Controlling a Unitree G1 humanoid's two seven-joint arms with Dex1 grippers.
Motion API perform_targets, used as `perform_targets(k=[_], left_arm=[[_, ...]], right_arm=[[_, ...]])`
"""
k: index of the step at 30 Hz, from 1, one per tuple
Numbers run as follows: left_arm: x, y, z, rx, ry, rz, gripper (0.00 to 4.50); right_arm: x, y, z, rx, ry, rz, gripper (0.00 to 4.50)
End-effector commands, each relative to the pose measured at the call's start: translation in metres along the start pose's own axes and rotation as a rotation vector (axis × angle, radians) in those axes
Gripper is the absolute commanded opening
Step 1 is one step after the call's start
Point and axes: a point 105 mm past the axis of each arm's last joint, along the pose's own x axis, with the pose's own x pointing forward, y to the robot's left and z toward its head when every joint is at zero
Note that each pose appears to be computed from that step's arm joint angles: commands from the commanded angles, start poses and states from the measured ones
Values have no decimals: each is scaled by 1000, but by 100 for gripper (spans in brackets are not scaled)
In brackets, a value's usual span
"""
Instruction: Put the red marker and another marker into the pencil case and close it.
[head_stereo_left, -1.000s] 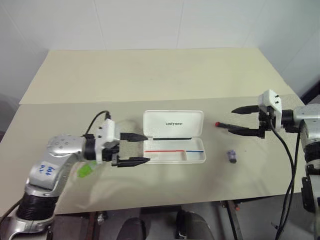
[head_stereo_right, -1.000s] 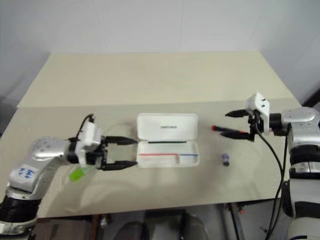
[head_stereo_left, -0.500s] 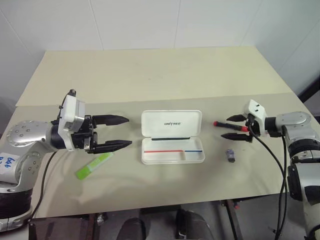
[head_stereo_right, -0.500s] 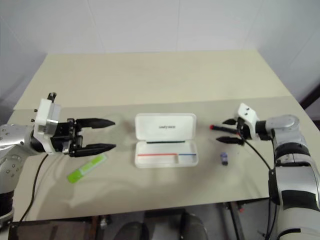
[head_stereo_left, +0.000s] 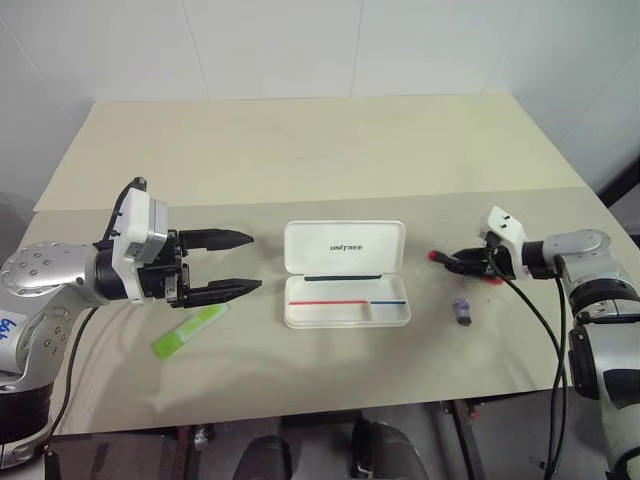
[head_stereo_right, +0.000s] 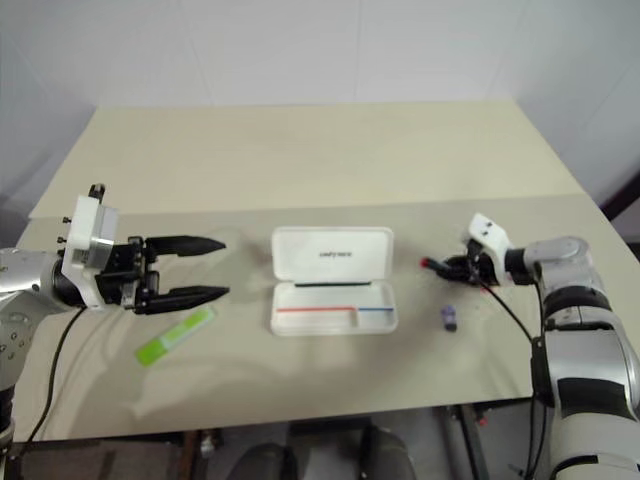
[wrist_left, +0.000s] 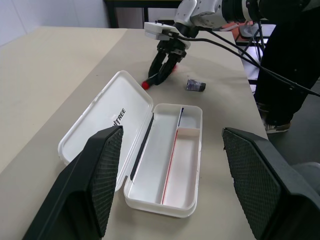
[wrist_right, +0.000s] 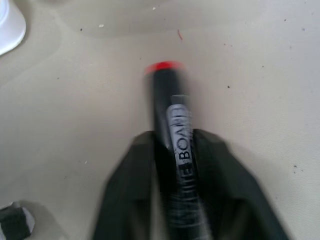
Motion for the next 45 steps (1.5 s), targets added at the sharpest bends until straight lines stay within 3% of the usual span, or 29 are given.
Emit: perform_targets(k=[1, 7, 14, 23, 28, 31, 45], left_arm=[[0, -5, 10, 52, -10, -9, 341], [3, -6, -1, 40, -3, -22, 341], [1, -7, -14, 17, 11, -22, 341], [0, -7, -26, -1, 15, -12, 341], [0, -12, -31, -3, 20, -7, 341], [0, -13, -30, -3, 21, -4, 341], [4, -16, -31, -11, 11, 15, 341]], right_arm=[[-9, -7, -4, -17, 21, -59, 57], [-14, -13, 31, -85, -119, -68, 57], [-38, -6, 69, -196, -247, 41, 57], [-40, 73, 109, -278, -354, 366, 57], [-14, 137, 126, -295, -415, 556, 57], [-4, 153, 128, -295, -422, 597, 57], [65, 159, 132, -463, -348, 541, 57]])
